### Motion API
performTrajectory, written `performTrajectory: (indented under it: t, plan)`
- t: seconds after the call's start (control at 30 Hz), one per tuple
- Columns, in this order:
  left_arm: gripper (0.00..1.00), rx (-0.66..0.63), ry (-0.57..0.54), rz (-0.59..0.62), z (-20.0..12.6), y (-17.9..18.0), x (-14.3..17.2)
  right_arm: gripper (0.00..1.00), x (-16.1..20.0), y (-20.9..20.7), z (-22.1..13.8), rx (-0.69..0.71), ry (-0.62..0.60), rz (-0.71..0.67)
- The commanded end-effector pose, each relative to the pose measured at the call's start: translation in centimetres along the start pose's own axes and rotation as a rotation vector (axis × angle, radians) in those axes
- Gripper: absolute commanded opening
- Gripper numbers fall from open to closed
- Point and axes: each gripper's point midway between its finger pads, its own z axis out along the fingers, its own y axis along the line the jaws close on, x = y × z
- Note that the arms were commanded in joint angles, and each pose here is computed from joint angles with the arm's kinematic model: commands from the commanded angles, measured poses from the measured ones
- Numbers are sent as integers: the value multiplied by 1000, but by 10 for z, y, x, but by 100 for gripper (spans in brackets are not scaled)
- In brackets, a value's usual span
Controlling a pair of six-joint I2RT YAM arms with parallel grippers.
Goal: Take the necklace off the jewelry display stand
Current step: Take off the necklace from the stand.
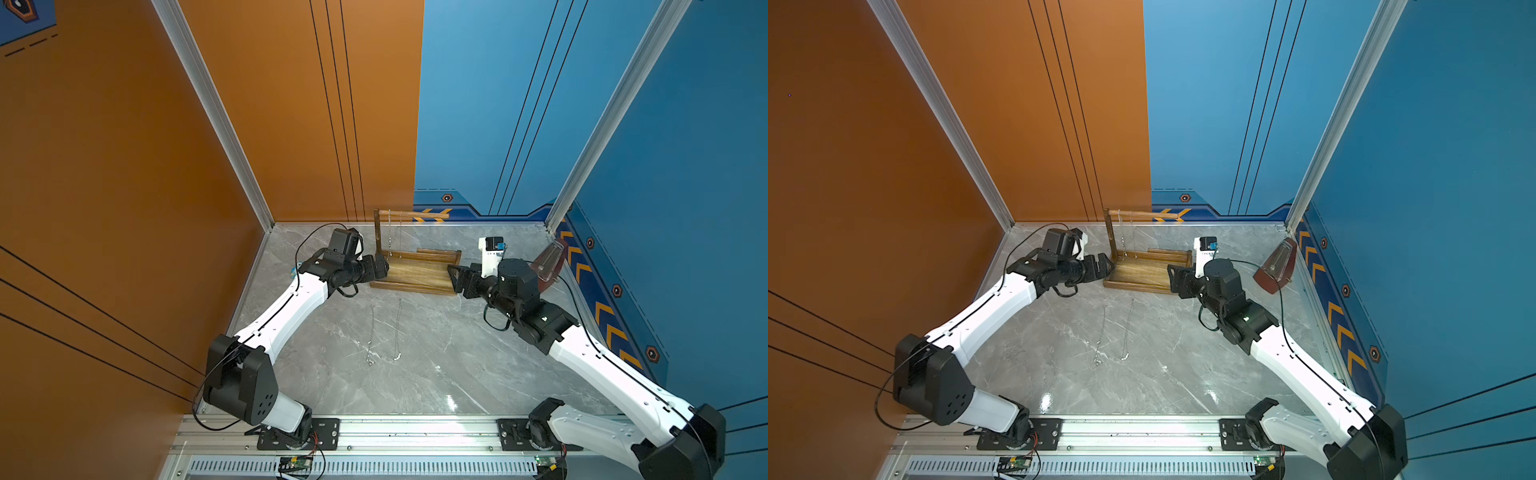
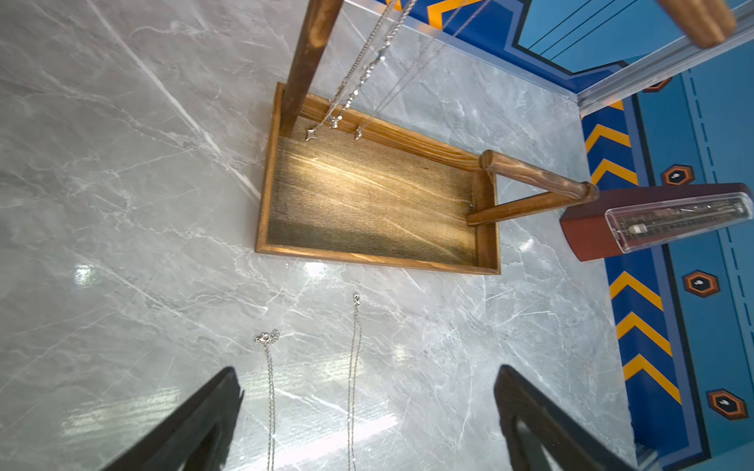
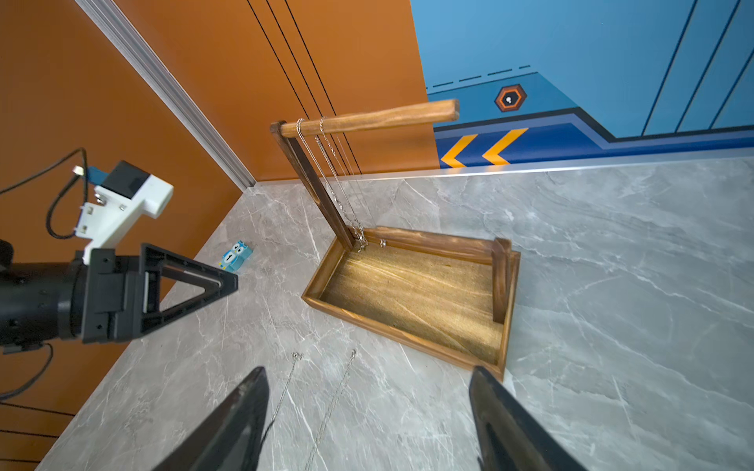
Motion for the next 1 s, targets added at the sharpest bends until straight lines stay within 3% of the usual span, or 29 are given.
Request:
performTrajectory:
  t: [0.0,0.3,0.57,0.97]
  plan:
    - [98,-69,27,-45,6,30,5,77,-12,6,19,55,18,-23]
    - [99,-113,20,-162,9,68,-6,73,-34,18,94,130,58,47]
    - [99,-108,23,-182,13,69,-4,70,-45,15,148,140,59,124]
    - [99,-71,38,-207,18,61,2,65,-55,-5,189,132,62,167]
